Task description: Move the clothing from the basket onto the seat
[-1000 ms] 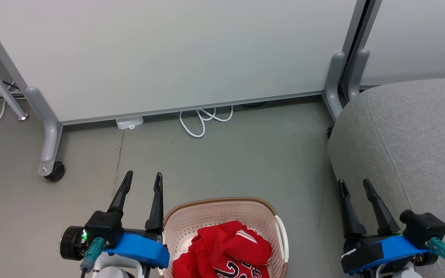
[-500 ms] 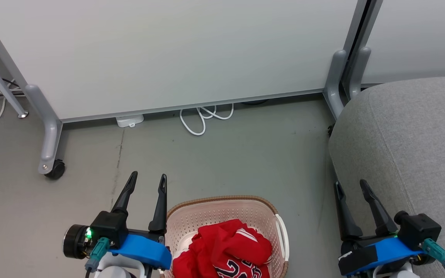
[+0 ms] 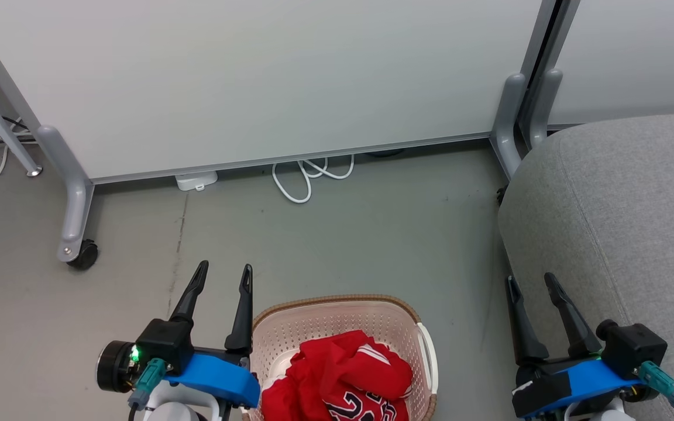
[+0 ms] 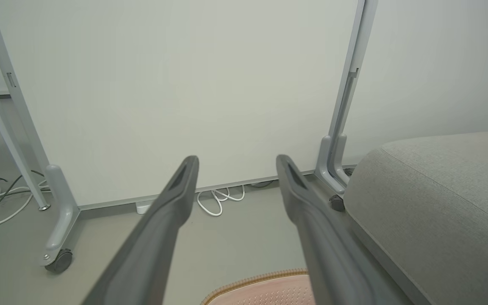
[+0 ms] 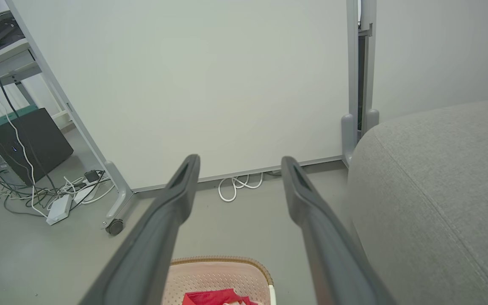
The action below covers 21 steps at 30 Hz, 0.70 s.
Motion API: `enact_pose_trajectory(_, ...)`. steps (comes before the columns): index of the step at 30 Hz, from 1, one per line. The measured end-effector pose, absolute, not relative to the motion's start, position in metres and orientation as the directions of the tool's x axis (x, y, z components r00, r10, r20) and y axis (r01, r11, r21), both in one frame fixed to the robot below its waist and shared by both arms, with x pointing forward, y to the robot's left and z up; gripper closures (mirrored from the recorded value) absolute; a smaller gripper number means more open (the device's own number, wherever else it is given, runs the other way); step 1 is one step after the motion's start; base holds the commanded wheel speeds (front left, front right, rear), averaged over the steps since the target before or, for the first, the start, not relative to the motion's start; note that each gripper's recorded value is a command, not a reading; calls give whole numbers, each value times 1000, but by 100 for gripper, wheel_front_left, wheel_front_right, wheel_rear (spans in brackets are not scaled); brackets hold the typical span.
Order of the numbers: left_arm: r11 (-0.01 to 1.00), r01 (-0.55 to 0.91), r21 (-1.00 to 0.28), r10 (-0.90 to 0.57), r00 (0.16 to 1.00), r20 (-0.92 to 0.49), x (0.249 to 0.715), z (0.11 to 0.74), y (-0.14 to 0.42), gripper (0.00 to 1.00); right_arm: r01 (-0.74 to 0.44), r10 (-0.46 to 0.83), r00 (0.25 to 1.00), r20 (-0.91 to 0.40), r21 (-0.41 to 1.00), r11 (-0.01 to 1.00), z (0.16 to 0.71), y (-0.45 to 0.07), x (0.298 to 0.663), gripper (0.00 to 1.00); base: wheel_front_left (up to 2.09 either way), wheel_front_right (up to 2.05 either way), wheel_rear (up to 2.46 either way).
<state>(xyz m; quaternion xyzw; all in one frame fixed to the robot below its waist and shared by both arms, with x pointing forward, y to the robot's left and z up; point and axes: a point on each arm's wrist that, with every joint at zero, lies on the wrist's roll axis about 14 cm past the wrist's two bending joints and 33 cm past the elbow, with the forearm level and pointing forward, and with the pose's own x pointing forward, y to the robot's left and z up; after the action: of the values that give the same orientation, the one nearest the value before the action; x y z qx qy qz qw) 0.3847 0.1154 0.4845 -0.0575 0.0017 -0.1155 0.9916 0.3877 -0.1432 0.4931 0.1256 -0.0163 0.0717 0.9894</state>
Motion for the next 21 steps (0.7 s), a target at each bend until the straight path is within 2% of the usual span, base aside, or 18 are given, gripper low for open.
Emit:
enact_pose_trajectory(8, 961, 245, -126, -248, 969, -13, 390, 477, 109, 0, -144, 138, 990, 41, 247, 958, 490, -143, 390, 0, 0, 0, 0)
enact_pose_trajectory(21, 929, 356, -106, -366, 925, -99, 432, 449, 74, 0, -118, 118, 993, 15, 245, 962, 478, -151, 411, 0, 0, 0, 0)
